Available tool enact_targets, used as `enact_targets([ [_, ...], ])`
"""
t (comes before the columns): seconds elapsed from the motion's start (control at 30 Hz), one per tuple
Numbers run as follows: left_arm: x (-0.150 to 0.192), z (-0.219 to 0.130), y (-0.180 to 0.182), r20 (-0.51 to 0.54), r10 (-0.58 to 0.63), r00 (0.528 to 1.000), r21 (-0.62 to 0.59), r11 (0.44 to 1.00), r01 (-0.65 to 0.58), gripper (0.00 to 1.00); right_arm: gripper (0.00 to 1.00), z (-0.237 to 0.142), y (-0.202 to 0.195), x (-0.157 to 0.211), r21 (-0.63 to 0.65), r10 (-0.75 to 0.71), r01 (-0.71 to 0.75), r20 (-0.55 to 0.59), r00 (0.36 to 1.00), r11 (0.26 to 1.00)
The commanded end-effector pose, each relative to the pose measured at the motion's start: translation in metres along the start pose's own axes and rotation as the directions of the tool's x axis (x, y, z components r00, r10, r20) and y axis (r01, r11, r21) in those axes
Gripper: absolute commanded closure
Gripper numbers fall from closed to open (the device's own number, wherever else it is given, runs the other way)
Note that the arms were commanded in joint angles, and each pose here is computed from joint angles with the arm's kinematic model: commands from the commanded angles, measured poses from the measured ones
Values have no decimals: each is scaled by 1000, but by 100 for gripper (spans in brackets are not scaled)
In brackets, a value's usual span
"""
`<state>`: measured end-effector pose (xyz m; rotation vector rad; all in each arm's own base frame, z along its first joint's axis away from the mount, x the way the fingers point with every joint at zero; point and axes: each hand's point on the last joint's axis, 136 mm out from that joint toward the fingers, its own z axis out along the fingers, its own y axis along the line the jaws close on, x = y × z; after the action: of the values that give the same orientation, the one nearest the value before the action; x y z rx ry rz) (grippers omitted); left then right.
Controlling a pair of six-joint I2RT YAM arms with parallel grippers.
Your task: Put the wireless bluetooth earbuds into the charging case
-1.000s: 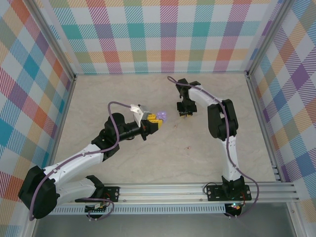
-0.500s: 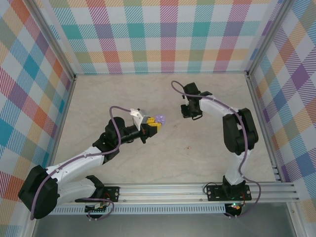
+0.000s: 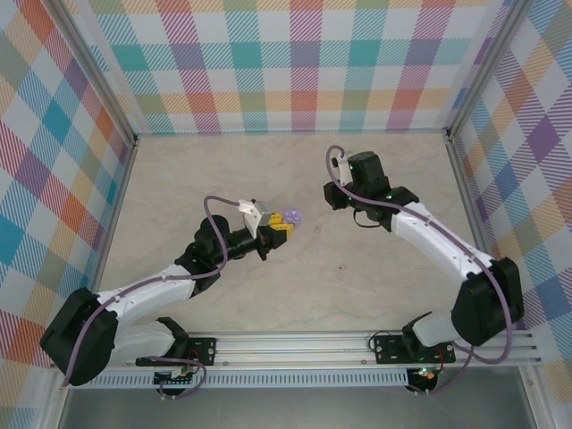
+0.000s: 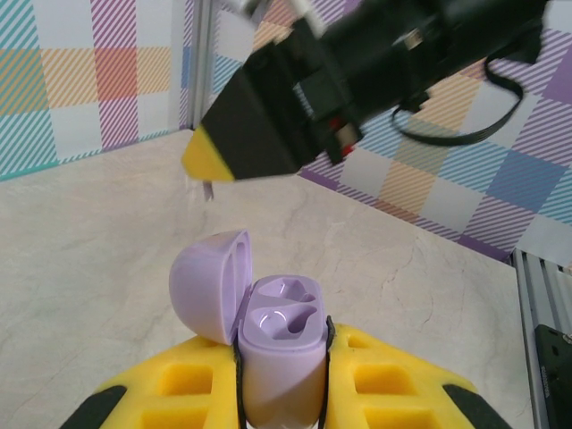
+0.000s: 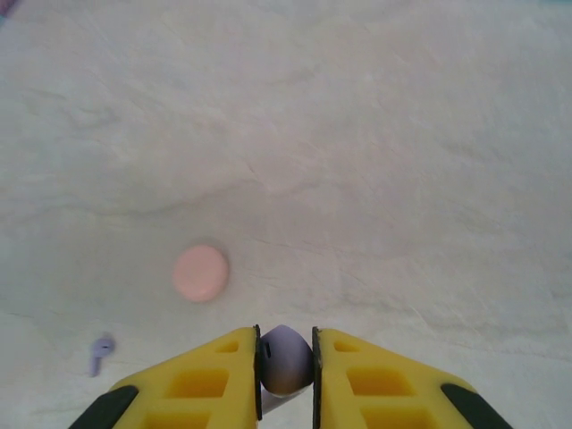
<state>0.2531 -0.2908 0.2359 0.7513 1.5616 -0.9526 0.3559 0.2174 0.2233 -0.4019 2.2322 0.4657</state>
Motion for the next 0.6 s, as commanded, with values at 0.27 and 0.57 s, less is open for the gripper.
enact_targets([
  [0.27,-25,11,-10,87,18,996,58,998,-23,83,78,-69,71,-30,-209,-93,136,204,975,968],
  [0.57,-40,18,-16,123,-9,992,106,994,-4,83,77,-83,93,-25,-253,-130,188,228,965,949],
])
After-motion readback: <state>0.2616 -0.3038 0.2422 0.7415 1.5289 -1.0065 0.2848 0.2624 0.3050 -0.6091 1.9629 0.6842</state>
